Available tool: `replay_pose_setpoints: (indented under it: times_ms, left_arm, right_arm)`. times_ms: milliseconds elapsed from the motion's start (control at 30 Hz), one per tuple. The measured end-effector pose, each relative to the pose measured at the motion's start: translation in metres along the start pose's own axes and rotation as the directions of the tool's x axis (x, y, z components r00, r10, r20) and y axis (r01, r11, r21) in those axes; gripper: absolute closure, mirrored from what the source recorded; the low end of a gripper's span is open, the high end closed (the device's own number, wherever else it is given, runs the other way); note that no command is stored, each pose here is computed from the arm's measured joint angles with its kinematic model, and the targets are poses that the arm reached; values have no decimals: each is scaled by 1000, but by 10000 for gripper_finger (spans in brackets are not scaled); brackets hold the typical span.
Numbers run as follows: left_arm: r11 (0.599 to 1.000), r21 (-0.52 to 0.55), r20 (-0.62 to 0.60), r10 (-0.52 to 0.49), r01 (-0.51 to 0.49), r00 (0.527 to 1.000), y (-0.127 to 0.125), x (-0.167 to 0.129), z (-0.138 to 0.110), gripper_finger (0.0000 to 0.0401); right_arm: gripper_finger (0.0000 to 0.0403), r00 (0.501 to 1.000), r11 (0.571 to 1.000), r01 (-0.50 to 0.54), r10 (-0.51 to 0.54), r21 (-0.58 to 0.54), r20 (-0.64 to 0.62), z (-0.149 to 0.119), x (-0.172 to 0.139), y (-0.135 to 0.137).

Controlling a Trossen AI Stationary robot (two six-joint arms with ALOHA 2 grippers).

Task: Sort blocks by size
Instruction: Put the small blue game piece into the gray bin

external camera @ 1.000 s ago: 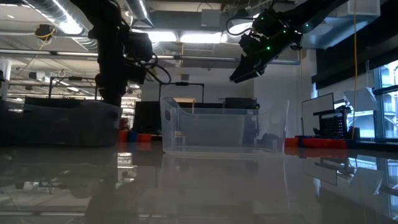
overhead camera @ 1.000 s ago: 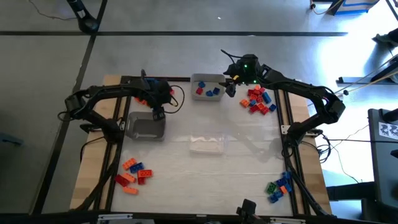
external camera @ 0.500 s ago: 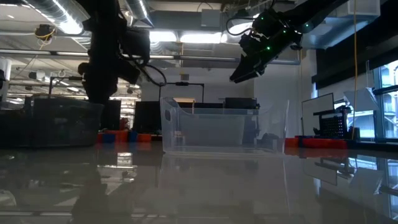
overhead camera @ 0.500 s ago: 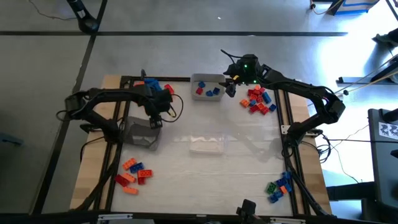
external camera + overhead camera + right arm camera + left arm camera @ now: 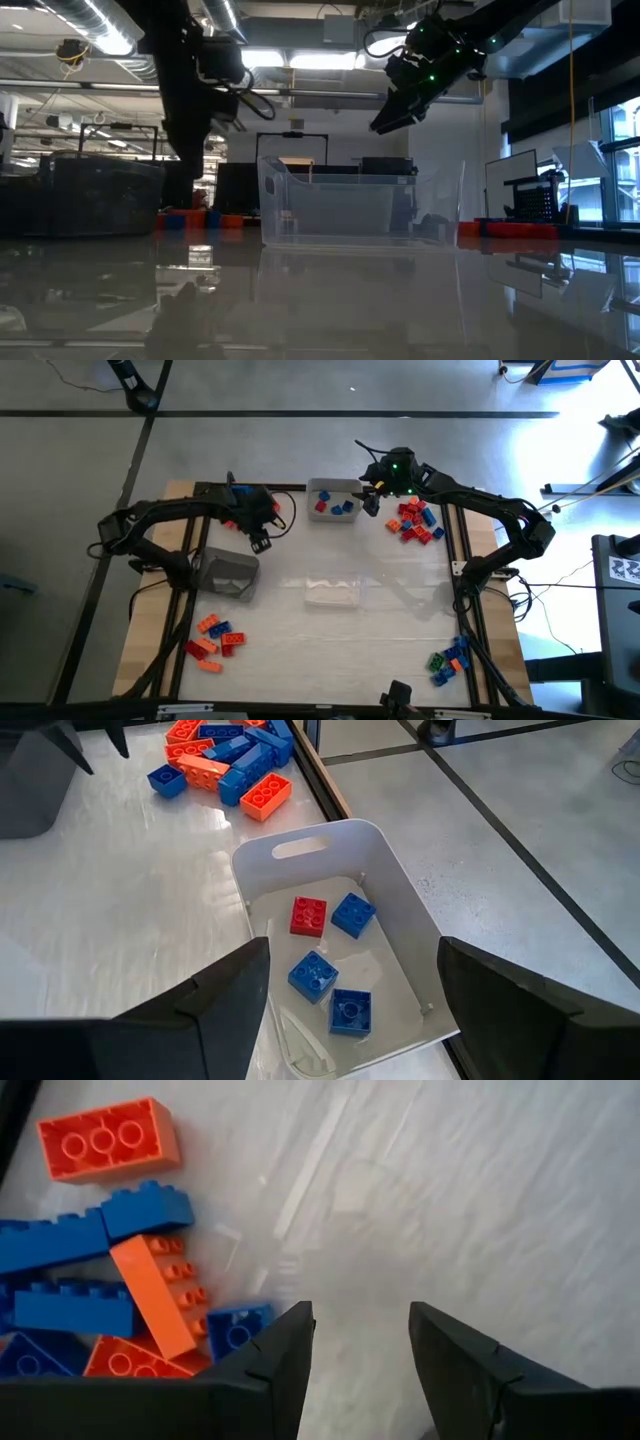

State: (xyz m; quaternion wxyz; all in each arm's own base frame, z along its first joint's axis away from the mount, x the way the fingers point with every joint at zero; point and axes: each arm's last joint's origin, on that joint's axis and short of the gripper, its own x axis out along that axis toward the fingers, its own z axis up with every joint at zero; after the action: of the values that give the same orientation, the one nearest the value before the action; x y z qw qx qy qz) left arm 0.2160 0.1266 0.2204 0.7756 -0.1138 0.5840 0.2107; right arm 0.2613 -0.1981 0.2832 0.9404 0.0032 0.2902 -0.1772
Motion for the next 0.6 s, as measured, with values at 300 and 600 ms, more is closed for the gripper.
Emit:
replay_pose_setpoints:
  times_ms: [300, 600]
  left_arm:
    - [1000, 13, -111, 0, 1, 994, 10, 23, 0, 223]
    - [936, 352, -160, 81, -19, 984, 12, 34, 0, 163]
  right_arm:
    - [116, 1000, 1000, 0, 0, -2, 1, 0, 0, 0]
    - [116, 1000, 1000, -1, 1, -5, -2, -1, 1, 0]
